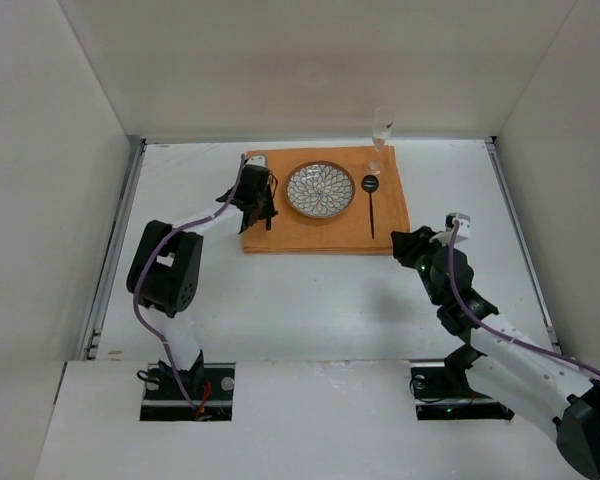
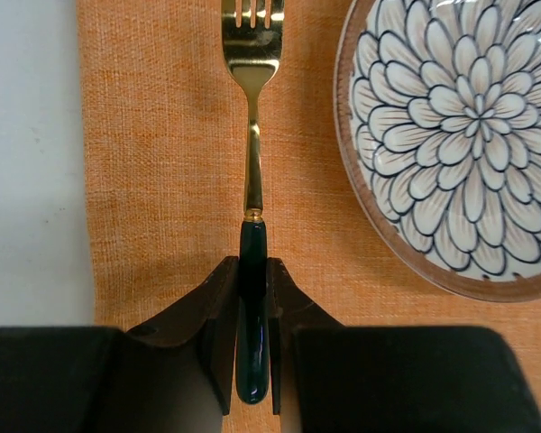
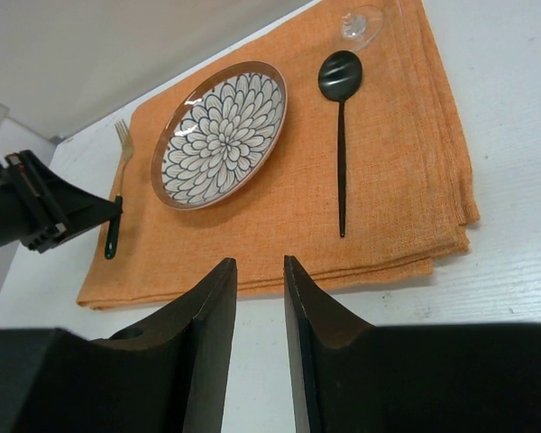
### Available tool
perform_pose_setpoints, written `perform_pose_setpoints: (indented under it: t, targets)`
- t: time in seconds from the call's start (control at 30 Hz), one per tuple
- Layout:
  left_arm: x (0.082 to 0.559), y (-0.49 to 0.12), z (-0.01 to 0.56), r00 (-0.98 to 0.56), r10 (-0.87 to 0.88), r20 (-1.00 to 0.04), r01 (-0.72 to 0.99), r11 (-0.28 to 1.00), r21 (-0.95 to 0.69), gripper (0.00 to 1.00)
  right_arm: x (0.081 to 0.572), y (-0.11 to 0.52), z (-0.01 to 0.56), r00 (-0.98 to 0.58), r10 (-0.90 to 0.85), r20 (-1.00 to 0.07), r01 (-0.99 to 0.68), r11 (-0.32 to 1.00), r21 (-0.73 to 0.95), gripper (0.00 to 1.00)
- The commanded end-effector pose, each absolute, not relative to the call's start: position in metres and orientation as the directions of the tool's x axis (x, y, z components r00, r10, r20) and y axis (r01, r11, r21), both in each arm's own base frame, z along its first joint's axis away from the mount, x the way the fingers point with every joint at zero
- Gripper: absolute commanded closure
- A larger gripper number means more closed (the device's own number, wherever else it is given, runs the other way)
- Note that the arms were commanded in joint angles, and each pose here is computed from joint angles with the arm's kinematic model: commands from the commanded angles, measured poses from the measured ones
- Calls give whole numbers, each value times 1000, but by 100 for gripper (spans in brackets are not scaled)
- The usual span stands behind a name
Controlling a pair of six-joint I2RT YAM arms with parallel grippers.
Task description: Set the dinner table for one person
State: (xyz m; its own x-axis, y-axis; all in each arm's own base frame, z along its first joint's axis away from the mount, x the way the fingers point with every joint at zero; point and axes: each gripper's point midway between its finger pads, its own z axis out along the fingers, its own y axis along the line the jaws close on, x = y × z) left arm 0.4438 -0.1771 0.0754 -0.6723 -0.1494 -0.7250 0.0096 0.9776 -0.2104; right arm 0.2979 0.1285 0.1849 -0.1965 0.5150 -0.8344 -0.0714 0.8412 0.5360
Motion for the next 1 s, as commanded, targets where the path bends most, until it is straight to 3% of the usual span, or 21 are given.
perform_pose_setpoints:
  t: [0.0, 0.63, 0.73, 0.97]
  targets:
    - [460, -187, 101, -635, -134, -760, 78, 969, -236, 98, 304, 132, 222, -115, 541, -833, -117, 826, 552, 67]
    - [464, -182, 55, -688, -122, -716, 12, 984, -179, 94, 305, 135, 220, -119, 529, -840, -115, 833, 541, 66]
    - [463, -180, 58, -677, -117, -727, 5, 986, -164, 88, 305, 136, 220, -124, 528, -840, -122, 832, 541, 64]
    - [455, -166, 75, -650, -122, -750, -22, 990, -143, 59, 305, 135, 221, -116, 528, -841, -117, 834, 540, 61]
